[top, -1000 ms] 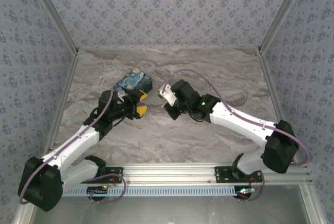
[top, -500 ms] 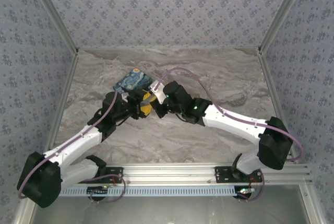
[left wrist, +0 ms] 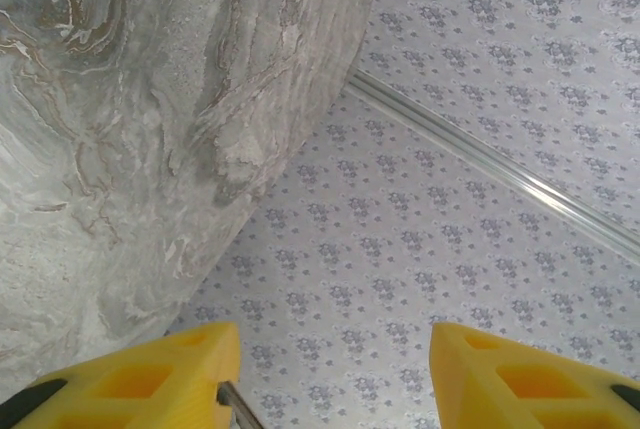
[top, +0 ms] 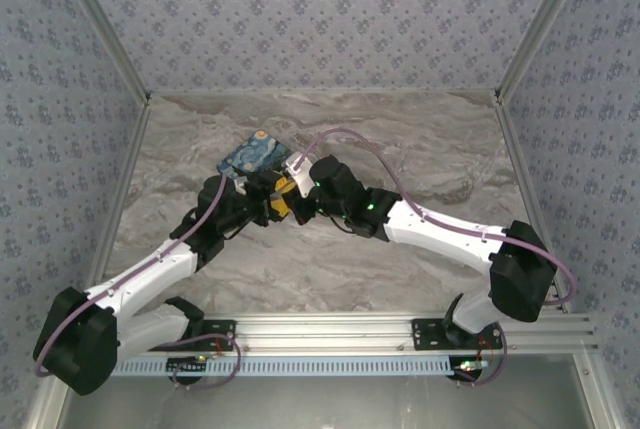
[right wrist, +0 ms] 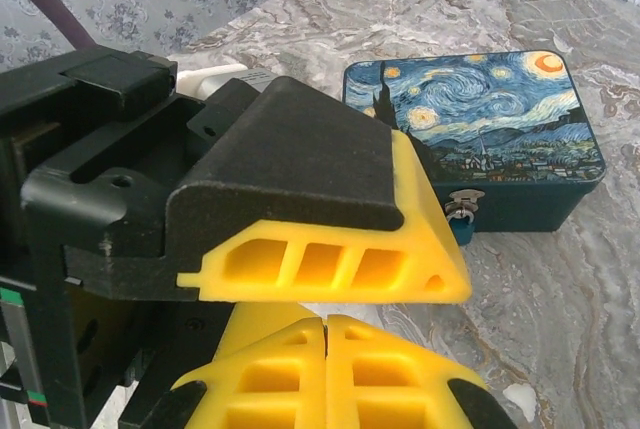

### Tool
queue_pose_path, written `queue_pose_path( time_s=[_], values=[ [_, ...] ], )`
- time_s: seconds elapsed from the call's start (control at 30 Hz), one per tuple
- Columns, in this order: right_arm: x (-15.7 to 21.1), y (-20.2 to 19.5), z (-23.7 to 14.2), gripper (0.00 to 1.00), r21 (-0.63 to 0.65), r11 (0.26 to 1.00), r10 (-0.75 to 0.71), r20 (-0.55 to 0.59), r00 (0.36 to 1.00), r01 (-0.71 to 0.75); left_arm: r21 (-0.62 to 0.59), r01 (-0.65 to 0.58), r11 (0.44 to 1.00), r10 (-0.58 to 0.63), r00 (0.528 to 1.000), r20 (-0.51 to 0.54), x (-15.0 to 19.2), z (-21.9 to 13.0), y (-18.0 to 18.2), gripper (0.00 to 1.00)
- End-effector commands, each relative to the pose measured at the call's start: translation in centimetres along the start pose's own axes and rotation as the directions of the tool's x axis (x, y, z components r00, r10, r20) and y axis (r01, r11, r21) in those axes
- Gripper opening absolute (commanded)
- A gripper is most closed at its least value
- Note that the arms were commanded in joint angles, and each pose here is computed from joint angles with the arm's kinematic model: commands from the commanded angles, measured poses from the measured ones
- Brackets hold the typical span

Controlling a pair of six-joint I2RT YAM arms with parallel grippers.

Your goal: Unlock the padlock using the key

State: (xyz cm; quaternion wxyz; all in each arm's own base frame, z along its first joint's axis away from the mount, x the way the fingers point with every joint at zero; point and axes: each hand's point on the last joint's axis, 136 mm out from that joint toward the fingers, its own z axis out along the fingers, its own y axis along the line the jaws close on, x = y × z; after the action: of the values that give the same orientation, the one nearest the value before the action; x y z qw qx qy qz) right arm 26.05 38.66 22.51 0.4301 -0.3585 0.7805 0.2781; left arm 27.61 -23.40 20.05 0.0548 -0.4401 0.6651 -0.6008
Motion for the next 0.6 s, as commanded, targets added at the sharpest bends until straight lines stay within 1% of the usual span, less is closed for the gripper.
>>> queue_pose_path(
  time_s=[0.0,0.33,0.5,0.57],
  values=[
    [0.0,0.5,-0.3,0.00,-0.015,1.000,0.027,0.010,1.000,-0.027,-0.016,0.163,0.987,-0.162,0.986,0.037,-0.7,0.1,1.0,0.50],
    [0.2,0.0,-0.9,0.00,0.012,0.999,0.031,0.011,0.999,-0.031,-0.019,0.164,0.986,-0.163,0.986,0.046,-0.9,0.1,1.2,0.41],
    [0.4,-0.2,-1.2,0.00,0.022,0.999,0.035,0.011,0.999,-0.035,-0.026,0.168,0.986,-0.166,0.985,0.049,-0.9,0.1,1.3,0.31],
    [0.4,-0.2,-1.3,0.00,0.021,0.999,0.037,0.014,0.999,-0.038,-0.025,0.168,0.985,-0.167,0.985,0.049,-0.9,0.0,1.3,0.30]
  ],
)
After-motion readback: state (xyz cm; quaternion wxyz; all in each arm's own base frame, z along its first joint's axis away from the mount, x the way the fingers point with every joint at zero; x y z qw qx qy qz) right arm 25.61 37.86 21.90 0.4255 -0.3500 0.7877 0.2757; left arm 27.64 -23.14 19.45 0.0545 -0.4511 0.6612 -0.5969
